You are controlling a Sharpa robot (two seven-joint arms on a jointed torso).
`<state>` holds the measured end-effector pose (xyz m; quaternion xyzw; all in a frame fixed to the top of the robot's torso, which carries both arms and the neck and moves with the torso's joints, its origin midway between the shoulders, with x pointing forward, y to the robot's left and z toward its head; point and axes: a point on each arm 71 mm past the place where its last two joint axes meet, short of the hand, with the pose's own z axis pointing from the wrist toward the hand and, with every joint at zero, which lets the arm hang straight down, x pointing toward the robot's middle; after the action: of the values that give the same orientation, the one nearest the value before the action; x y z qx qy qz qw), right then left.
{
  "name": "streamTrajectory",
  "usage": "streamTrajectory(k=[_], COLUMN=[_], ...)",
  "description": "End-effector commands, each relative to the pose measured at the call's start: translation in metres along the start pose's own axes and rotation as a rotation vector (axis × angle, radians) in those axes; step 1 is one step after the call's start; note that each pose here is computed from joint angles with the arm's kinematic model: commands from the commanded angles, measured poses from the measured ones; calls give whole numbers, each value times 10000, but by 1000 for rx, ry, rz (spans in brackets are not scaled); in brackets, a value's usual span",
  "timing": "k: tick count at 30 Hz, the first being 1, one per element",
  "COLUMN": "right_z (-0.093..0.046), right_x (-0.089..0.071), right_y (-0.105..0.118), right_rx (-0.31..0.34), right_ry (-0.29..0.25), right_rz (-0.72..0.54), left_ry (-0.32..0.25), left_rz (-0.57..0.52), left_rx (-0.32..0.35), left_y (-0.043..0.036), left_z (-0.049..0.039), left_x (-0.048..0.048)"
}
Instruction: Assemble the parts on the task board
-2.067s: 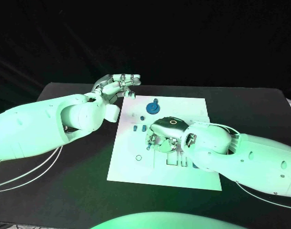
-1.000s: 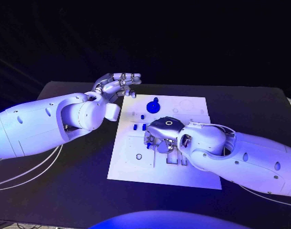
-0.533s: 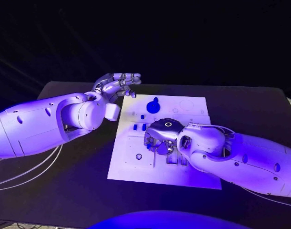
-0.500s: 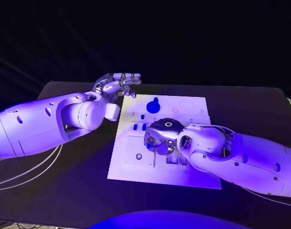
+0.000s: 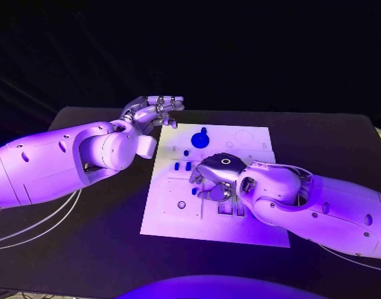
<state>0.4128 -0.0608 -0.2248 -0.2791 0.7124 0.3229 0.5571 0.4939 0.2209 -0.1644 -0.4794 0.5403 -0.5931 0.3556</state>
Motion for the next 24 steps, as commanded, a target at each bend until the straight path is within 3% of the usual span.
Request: streamTrajectory(k=[1,7,15,24], right_z=[-56,-272,-632,-765], right_x=[-64,-197,-475,-496], right_y=[-21,-156,-583,-807], right_rx=[12,51,184,240], right_ry=[-82,-115,-77,-31], right_rz=[20,47,53,4], left_ry=[20,19,19,23], left_rz=[-1,-1,-1,1], left_rx=[6,5,6,6], left_y=[-6,-6,-8,-5], left_z=[3,1,-3,-5], left_x=[18,12,3,10])
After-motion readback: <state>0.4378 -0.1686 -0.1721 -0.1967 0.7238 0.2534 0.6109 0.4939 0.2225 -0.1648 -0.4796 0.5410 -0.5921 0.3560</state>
